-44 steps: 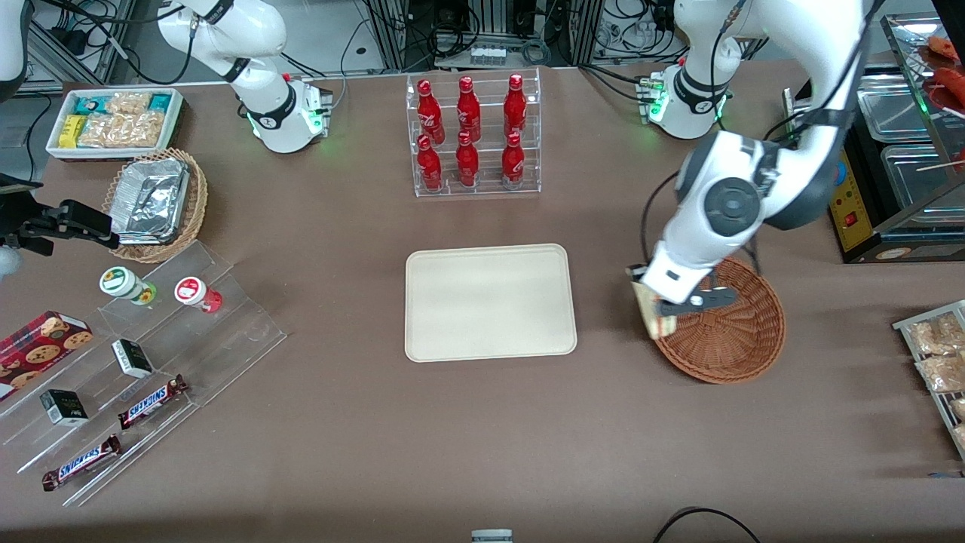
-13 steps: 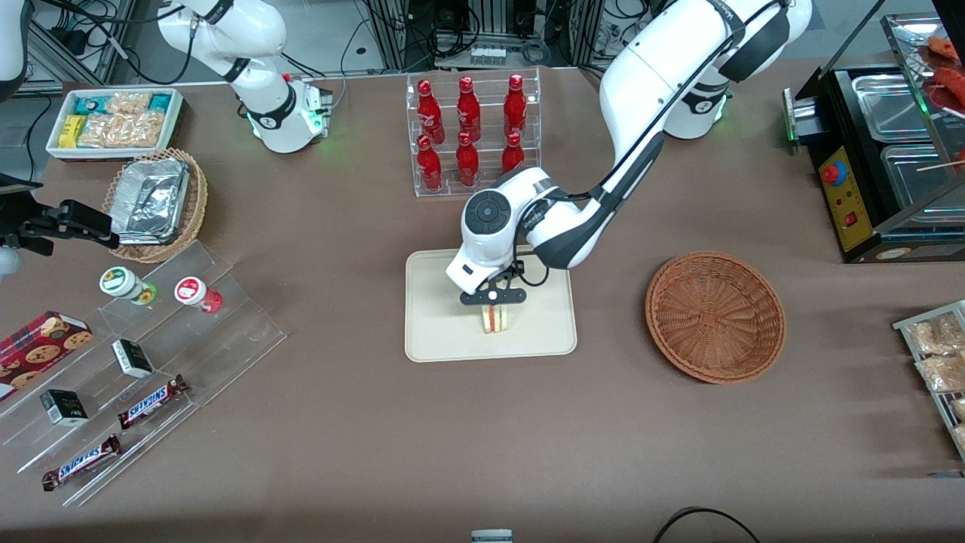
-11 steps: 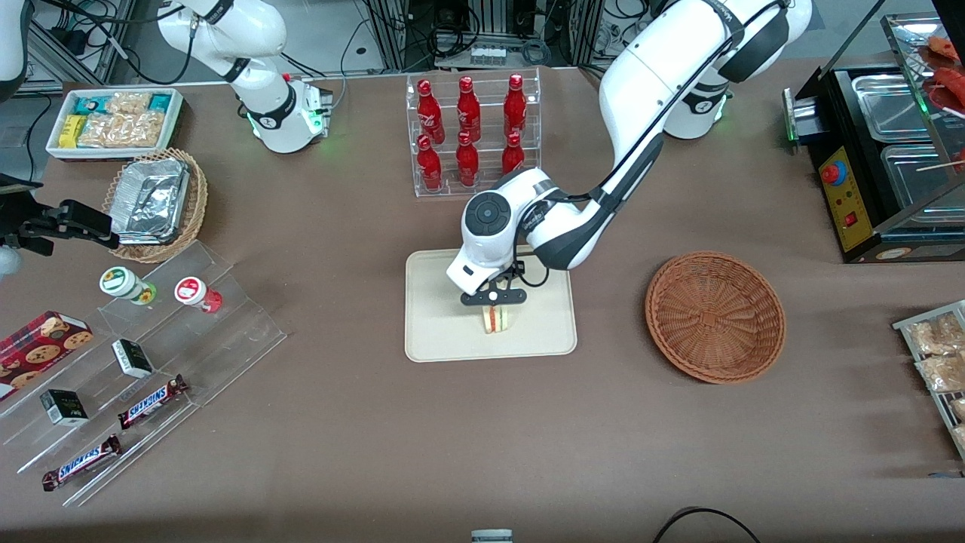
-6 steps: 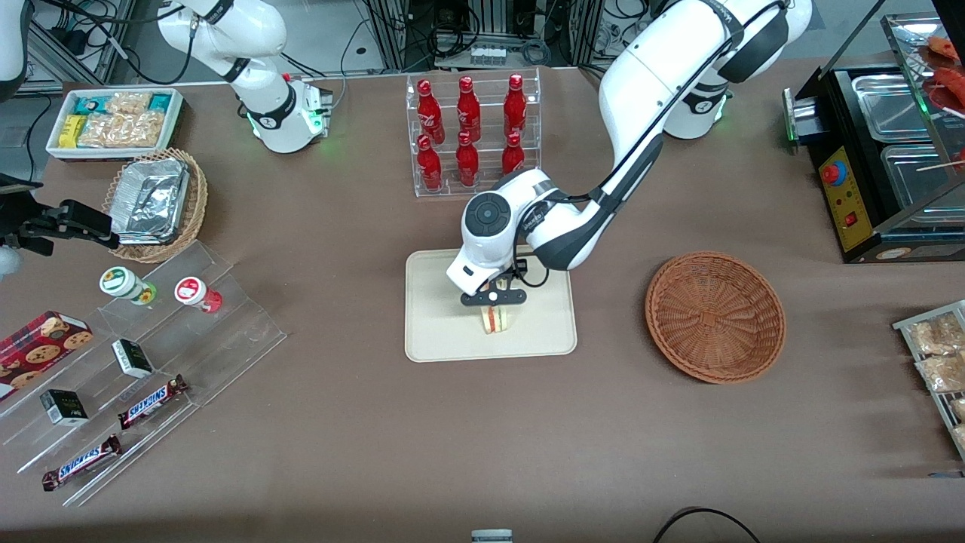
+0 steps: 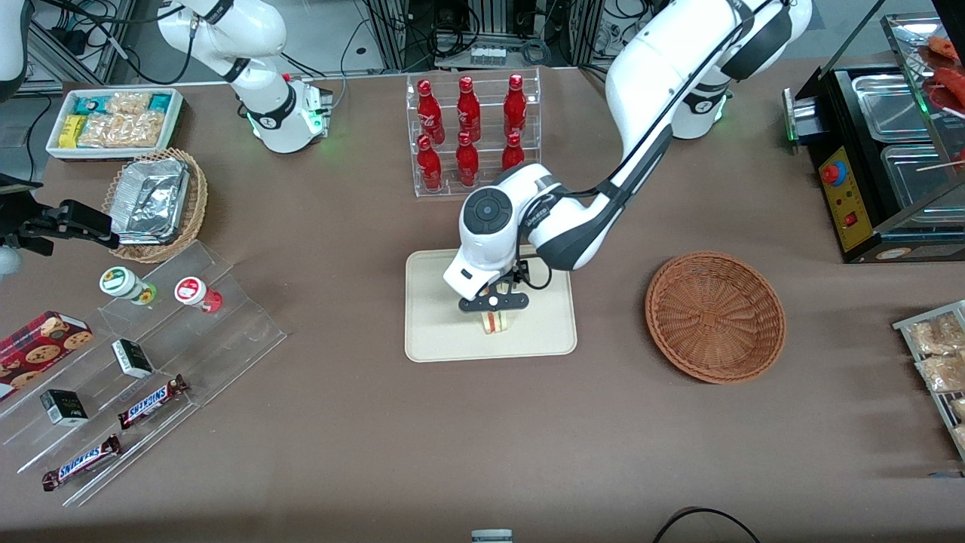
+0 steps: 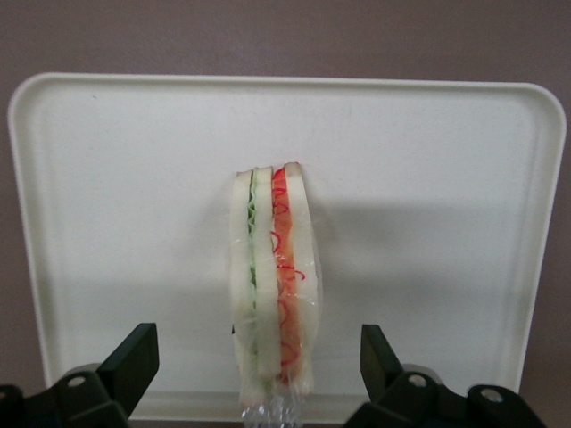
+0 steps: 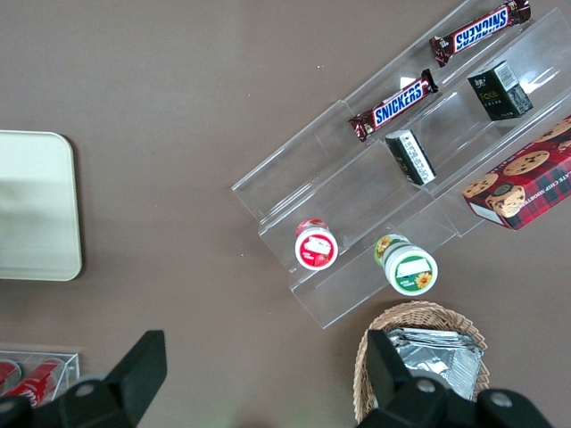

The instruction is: Place sandwich from basket to tray

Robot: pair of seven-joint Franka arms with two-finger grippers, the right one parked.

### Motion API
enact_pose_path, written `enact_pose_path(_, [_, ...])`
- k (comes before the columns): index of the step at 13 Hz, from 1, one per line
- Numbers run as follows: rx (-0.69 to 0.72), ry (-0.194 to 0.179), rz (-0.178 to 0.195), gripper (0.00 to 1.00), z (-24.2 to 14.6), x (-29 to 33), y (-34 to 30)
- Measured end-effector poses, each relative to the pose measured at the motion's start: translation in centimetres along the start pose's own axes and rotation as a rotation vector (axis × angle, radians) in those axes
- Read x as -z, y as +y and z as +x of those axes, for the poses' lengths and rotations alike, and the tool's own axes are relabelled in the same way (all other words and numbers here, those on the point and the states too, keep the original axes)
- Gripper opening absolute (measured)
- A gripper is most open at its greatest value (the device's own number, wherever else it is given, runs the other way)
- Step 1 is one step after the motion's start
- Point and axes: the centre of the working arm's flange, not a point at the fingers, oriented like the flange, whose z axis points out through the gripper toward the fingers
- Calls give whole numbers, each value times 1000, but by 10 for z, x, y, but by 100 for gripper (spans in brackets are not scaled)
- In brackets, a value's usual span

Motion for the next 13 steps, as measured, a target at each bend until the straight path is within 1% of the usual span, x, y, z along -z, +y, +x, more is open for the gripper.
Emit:
enact_pose_path(1, [-23, 1, 11, 100, 1, 15, -2])
enact_pose_path(2, [-53, 4, 14, 100, 2, 29, -3])
enact_pose_path(4, [-102, 26, 16, 100, 8, 59, -14])
enact_pose_path(5, [-111, 23, 14, 100, 18, 74, -29])
enact_pose_path(7, [-106, -10, 4, 100, 41, 103, -70])
enact_pose_path(8, [-89, -24, 9, 100, 50, 118, -92])
enact_pose_path(10, [-48, -23, 13, 100, 65, 142, -130])
enact_pose_path(11, [-39, -24, 9, 100, 70, 149, -147])
enact_pose_path(13, [-58, -44, -9, 100, 76, 156, -181])
